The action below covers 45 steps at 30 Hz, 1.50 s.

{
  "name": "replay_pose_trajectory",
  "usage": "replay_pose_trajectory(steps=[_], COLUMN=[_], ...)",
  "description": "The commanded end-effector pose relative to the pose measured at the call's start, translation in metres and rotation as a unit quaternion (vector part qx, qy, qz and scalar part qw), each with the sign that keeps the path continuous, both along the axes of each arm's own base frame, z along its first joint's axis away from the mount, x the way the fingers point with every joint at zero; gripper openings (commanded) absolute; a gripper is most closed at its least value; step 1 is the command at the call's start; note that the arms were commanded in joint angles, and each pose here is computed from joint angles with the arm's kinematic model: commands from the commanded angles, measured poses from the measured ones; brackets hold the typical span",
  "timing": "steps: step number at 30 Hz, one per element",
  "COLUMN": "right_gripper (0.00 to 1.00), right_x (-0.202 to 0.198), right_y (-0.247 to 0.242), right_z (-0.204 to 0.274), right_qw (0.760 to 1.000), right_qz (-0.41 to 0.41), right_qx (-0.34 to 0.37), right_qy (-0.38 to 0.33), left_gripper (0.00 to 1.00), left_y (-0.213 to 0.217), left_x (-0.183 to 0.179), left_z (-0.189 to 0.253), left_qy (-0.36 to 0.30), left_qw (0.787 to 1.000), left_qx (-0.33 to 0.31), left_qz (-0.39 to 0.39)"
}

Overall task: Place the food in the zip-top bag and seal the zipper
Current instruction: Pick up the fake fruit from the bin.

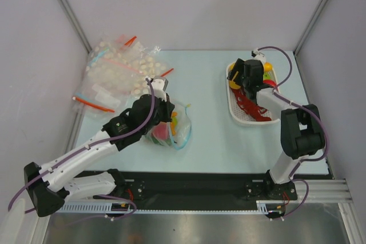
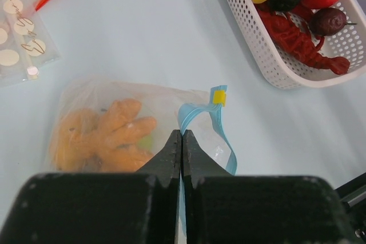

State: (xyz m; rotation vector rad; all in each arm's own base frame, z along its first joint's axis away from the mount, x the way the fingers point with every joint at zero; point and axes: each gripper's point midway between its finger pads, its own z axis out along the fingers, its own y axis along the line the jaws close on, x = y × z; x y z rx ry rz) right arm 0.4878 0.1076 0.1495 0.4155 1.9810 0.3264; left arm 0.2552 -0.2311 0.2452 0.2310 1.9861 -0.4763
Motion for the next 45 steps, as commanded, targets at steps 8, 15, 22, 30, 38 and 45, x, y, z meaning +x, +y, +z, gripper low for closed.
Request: replay_pose_trajectory(steps=[8, 15, 22, 30, 38, 45], right_gripper=[0.79, 0.59, 0.37, 0.31, 0.31, 0.32], right_x=[0.024, 0.02, 0.006, -0.015, -0.067, -0.171], right_y=[0.001, 0.001, -0.004, -0.003, 0.024, 0.133], right_z=[-0.026, -0.036, -0.006, 0.037, 0.102, 0.138], right_qw=[1.0, 0.999, 0.999, 0.998, 0.991, 0.942], right_qz=[-0.005, -0.005, -0.005, 0.012, 0.087, 0.29], right_qx=[-0.004, 0.016, 0.041, 0.057, 0.059, 0.065], right_qy=[0.019, 0.036, 0.006, -0.036, -0.083, -0.156], left_gripper=[0.0, 0.0, 0.0, 0.0, 0.0, 0.0], left_y=[-0.002, -0.001, -0.001, -0.001, -0.001, 0.003], left_x=[-0.002, -0.002, -0.001, -0.001, -0.001, 0.003], left_z=[0.022, 0.022, 0.022, 0.021, 0.021, 0.017], left_qy=[-0.033, -0.035, -0.035, -0.033, -0.034, -0.033], left_qw=[0.999, 0.999, 0.999, 0.999, 0.999, 0.999], left_qx=[-0.032, -0.033, -0.033, -0.03, -0.03, -0.026], left_qz=[-0.008, -0.006, -0.005, -0.006, -0.005, 0.012])
